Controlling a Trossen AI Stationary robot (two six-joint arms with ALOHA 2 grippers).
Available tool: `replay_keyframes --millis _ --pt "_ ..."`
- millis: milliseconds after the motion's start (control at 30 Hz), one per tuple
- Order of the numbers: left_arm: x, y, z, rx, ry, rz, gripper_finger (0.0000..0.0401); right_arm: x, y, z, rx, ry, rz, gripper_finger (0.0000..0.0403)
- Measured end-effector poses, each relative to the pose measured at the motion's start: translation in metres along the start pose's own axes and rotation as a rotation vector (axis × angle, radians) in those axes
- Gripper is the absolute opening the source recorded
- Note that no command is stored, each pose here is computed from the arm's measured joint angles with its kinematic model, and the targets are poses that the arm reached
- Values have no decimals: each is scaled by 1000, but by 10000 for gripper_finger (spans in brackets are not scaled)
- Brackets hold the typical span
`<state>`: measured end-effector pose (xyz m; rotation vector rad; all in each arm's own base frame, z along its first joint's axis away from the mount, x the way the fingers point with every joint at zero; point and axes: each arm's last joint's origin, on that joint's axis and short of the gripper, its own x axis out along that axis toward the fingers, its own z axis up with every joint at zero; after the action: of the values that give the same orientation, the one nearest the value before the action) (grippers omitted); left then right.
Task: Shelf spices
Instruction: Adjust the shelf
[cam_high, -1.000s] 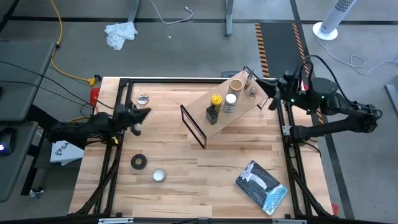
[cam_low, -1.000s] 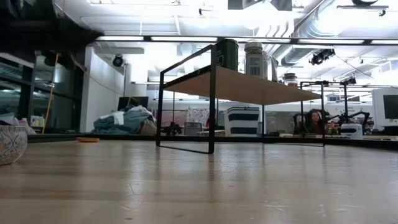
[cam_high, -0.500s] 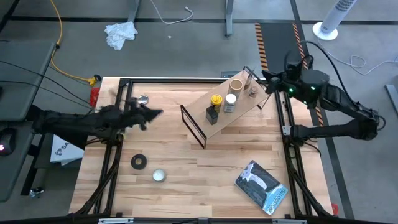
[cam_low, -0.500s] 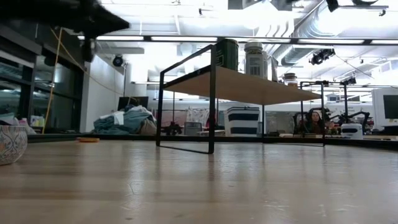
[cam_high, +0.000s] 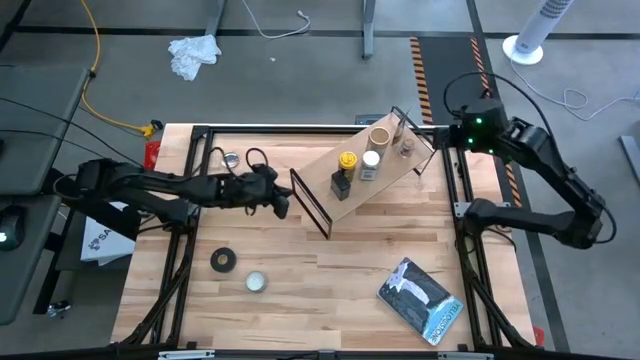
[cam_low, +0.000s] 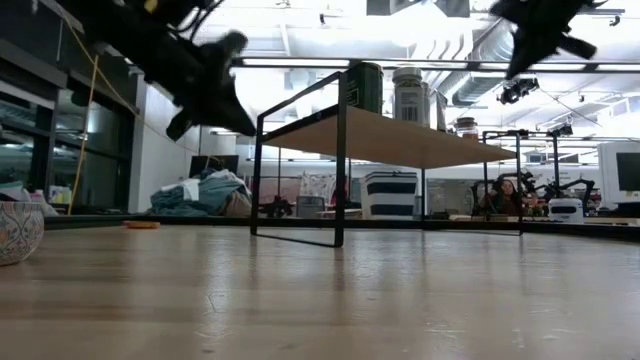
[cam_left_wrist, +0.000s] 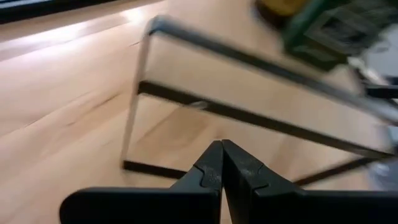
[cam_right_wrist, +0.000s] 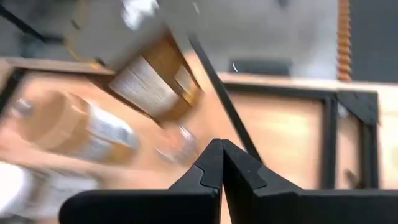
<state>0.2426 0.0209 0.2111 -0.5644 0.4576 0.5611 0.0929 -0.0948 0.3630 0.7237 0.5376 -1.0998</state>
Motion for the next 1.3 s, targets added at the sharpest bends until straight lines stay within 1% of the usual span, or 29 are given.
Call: replay_keyframes --millis 100,267,433,467,600,733,800,833,933,1000,1133,1233,1300 --pt "5 3 -1 -3 -3 37 0 15 -10 -3 1 67 18 0" --pt "5 9 2 7 -10 73 0 49 -30 -8 23 178 0 0" --pt "7 15 3 22 8 110 0 79 -45 -5 61 214 74 0" --pt "8 16 2 24 14 117 0 83 -47 -4 70 220 73 0" --pt "13 20 -1 31 46 149 0 82 -47 -4 65 221 66 0" --pt "17 20 -5 30 91 119 0 71 -43 -2 102 226 149 0" --pt "17 19 -5 25 97 111 0 57 -38 5 85 170 172 0" --pt "17 19 -5 23 93 108 0 53 -37 7 79 154 153 0" --pt "17 19 -5 26 86 124 0 45 -39 12 88 102 8 0" --pt "17 20 -4 33 75 136 0 43 -40 15 116 52 -41 0" --pt "17 23 -3 43 48 177 0 56 -43 16 171 47 -137 0" --pt "18 25 -2 42 45 204 0 69 -45 15 216 46 -173 0" --pt "19 27 -1 37 43 211 0 73 -44 14 223 43 -200 0"
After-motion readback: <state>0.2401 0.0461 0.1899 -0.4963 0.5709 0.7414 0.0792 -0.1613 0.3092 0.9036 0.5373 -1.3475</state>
